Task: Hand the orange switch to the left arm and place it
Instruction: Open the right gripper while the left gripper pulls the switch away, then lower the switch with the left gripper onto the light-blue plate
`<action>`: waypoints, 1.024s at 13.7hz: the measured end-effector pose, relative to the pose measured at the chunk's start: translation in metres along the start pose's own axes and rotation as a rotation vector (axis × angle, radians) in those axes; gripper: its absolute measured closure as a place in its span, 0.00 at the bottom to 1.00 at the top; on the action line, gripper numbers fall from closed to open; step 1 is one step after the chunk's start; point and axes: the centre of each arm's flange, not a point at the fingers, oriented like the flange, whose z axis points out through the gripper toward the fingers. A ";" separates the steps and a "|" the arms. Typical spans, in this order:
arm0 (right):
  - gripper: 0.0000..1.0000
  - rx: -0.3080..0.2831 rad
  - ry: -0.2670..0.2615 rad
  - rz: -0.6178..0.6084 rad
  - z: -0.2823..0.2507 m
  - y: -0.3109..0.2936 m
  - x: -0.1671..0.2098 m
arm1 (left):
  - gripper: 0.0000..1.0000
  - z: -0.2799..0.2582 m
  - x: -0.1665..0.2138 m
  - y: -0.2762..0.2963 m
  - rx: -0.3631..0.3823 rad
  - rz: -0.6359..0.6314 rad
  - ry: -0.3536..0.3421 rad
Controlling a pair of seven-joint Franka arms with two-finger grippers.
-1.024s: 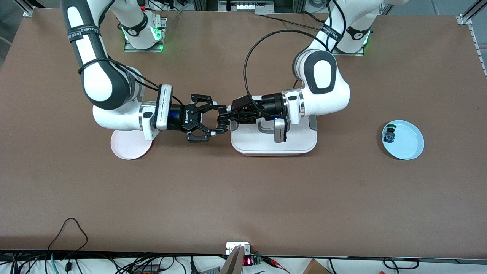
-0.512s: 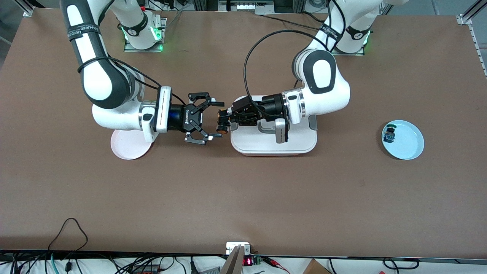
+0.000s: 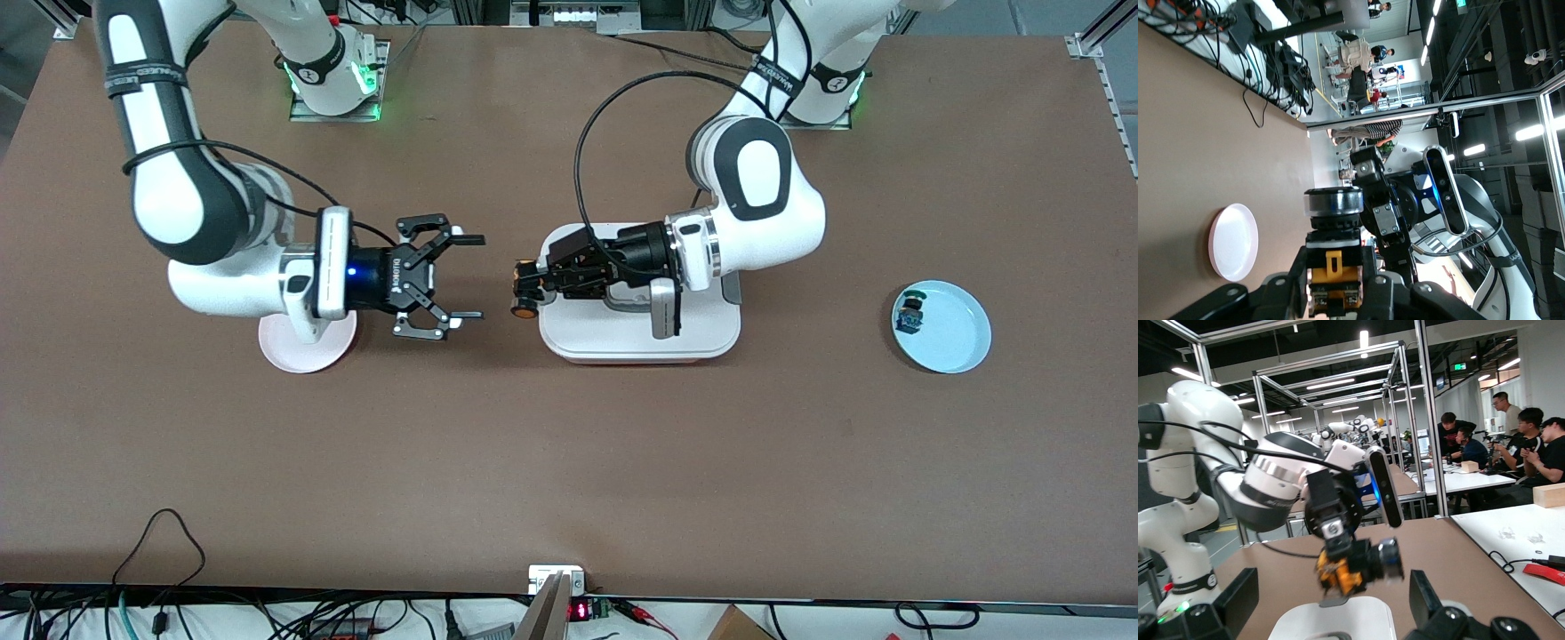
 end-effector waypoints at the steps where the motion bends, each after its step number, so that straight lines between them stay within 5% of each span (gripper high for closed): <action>1: 0.00 0.018 -0.006 -0.003 -0.016 0.001 0.002 | 0.67 -0.007 0.006 -0.001 0.021 0.027 -0.004; 6: 0.00 0.117 -0.028 -0.005 -0.096 -0.003 0.003 | 0.67 -0.061 0.047 -0.009 0.206 0.245 -0.119; 10: 0.00 0.147 -0.079 0.002 -0.126 -0.006 0.008 | 0.67 -0.117 0.071 -0.018 0.337 0.389 -0.334; 14: 0.00 0.158 -0.339 0.078 -0.152 -0.019 0.041 | 0.67 -0.173 0.086 -0.029 0.553 0.522 -0.559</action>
